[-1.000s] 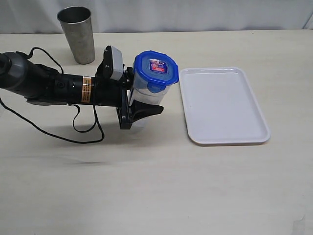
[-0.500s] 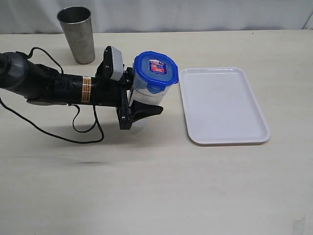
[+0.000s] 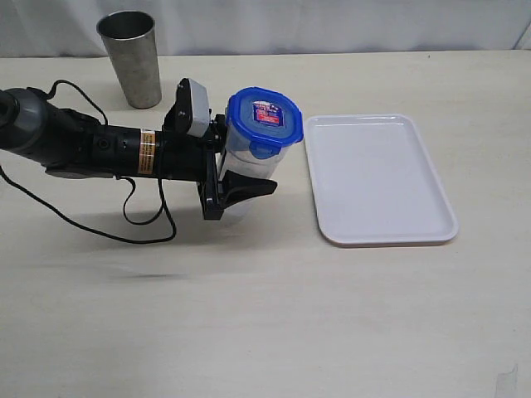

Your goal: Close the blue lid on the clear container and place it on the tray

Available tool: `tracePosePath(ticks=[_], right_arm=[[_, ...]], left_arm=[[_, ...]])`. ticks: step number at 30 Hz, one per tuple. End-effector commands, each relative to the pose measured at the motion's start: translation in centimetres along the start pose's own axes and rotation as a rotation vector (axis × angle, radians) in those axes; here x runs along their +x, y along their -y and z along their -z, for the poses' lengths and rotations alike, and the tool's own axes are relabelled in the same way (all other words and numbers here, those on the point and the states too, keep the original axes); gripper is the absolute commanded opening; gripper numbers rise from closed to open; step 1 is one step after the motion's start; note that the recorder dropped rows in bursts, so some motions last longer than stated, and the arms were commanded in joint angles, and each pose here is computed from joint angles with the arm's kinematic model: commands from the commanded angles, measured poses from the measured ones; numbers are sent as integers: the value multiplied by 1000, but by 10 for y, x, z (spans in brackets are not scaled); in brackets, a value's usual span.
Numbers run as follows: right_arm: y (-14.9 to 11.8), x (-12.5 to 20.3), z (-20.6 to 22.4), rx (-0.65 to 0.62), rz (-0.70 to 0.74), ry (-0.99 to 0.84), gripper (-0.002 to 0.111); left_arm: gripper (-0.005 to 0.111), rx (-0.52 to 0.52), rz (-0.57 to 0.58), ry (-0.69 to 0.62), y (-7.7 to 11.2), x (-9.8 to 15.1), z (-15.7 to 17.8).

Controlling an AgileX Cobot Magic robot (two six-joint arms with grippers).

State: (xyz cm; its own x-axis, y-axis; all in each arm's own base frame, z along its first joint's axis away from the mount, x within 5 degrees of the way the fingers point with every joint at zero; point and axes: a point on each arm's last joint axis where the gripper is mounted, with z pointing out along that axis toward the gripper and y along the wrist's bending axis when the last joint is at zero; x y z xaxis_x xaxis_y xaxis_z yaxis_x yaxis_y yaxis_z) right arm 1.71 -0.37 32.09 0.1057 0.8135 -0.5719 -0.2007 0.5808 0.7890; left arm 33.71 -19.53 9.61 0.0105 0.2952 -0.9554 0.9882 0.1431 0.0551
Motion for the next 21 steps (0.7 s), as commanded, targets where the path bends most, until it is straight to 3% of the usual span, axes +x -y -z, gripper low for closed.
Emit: tracePosePath(ticks=[1,4,9,21], right_arm=[[9,7,-2,84,-82,62,4],[18,16,-5,122,-209,61,4],[41,27,-8,199,-140,59,4],[91,61,-10,353,-163,-33,4]], left_arm=[[0,3,8,29,0,-3,1],[0,3,8,29,0,-3,1],[0,4,8,30,0,-3,1],[0,4,8,30,0,-3,1]])
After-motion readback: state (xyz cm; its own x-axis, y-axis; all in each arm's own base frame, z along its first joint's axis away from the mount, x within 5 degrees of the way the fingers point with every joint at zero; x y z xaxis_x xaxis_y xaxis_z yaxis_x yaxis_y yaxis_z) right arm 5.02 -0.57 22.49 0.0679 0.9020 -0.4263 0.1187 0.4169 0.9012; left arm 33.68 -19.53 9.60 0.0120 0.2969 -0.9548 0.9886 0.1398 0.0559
